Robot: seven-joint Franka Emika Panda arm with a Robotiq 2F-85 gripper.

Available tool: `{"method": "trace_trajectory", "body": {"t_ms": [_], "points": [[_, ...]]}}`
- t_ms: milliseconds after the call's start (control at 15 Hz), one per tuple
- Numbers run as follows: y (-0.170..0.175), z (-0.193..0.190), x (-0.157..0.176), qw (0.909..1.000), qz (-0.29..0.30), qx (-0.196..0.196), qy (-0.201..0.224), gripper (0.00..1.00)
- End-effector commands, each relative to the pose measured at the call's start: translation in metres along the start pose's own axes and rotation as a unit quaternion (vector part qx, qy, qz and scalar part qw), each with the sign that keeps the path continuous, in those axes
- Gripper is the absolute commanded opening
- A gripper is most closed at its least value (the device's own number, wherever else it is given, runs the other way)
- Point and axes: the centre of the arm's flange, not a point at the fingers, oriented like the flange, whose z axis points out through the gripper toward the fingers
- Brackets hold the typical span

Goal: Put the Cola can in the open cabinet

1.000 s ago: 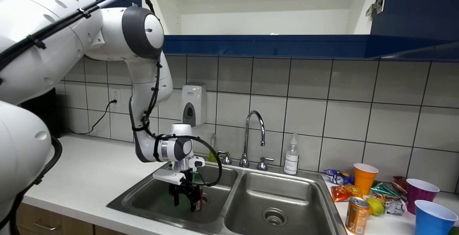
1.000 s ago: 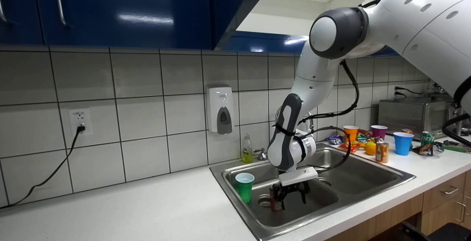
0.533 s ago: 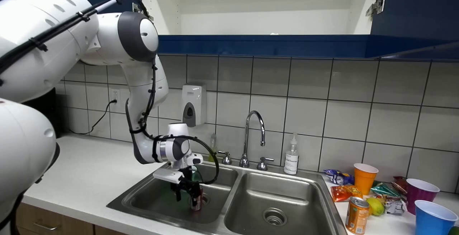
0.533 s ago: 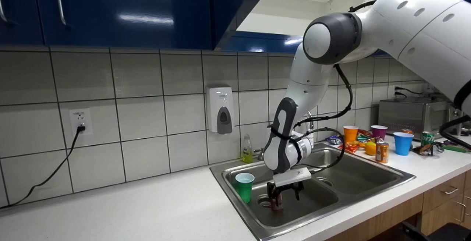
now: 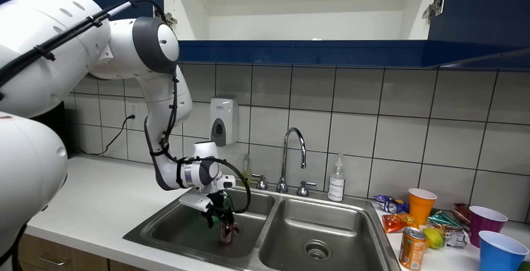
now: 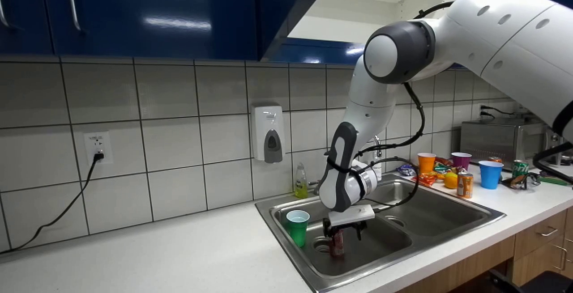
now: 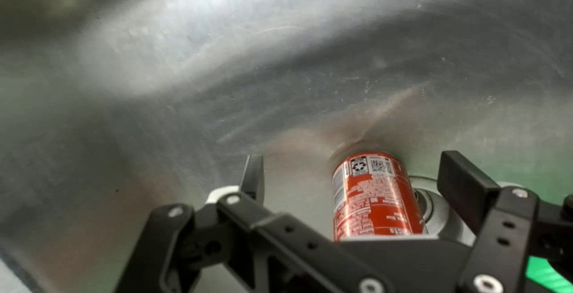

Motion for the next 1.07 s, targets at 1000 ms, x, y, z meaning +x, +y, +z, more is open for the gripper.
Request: {"method": "trace_trajectory", "body": {"t_ms": [1000], "points": [[-0.017, 0.008, 0.017, 0.9980, 0.035, -0.021, 0.047, 1.00]]}}
